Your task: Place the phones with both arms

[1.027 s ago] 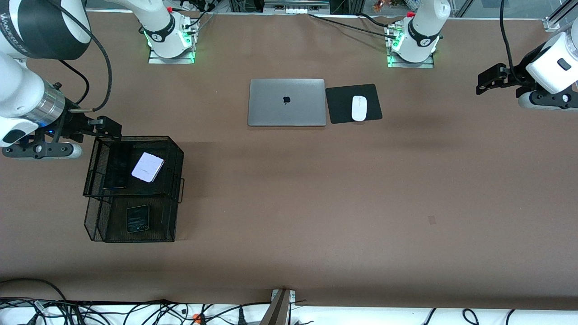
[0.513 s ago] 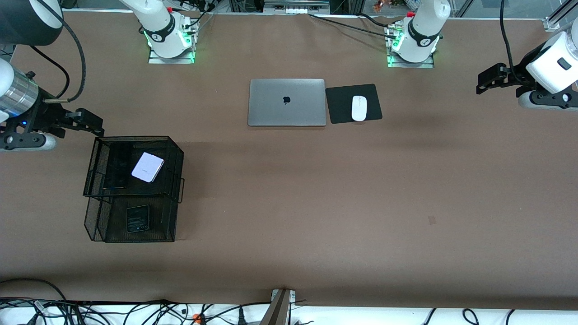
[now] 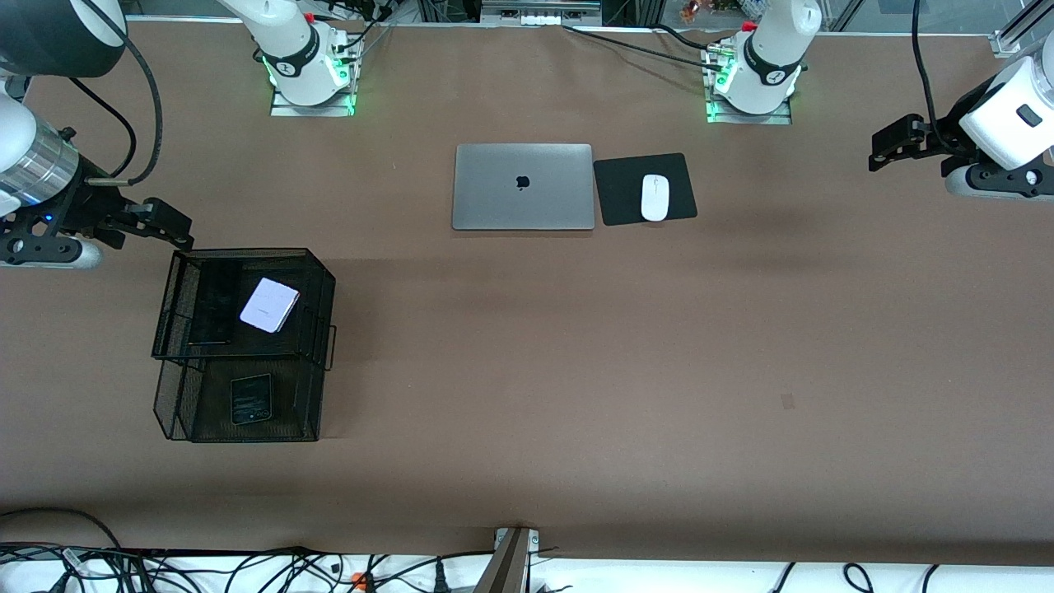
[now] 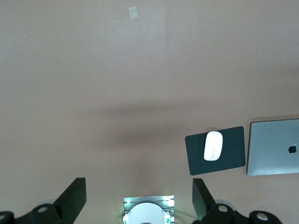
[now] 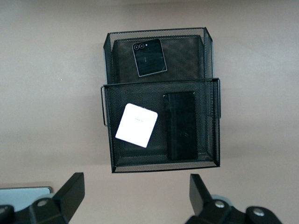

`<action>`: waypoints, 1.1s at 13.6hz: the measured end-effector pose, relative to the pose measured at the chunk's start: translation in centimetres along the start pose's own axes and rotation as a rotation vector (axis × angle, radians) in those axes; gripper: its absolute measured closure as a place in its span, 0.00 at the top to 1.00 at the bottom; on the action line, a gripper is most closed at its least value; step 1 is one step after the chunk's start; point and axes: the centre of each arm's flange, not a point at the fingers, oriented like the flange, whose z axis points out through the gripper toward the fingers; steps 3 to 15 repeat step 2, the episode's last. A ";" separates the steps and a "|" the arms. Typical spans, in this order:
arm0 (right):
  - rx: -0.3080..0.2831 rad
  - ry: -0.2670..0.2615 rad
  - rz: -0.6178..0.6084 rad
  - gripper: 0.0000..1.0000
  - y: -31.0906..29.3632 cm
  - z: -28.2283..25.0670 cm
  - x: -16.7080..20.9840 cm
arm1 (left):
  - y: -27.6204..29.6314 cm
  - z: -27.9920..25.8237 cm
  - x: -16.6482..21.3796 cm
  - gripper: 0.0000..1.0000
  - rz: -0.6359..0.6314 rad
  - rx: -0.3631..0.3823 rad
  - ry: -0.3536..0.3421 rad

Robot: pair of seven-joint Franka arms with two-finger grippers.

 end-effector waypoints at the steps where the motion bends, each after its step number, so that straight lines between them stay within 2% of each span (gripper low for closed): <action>1: 0.000 0.000 0.010 1.00 0.2 0.1 0.1 | 0.0 0.0 0.0 1.00 0.000 0.000 0.000; 15: 0.000 0.000 0.017 1.00 0.5 0.1 0.1 | 0.0 0.0 0.0 1.00 0.000 0.000 -0.001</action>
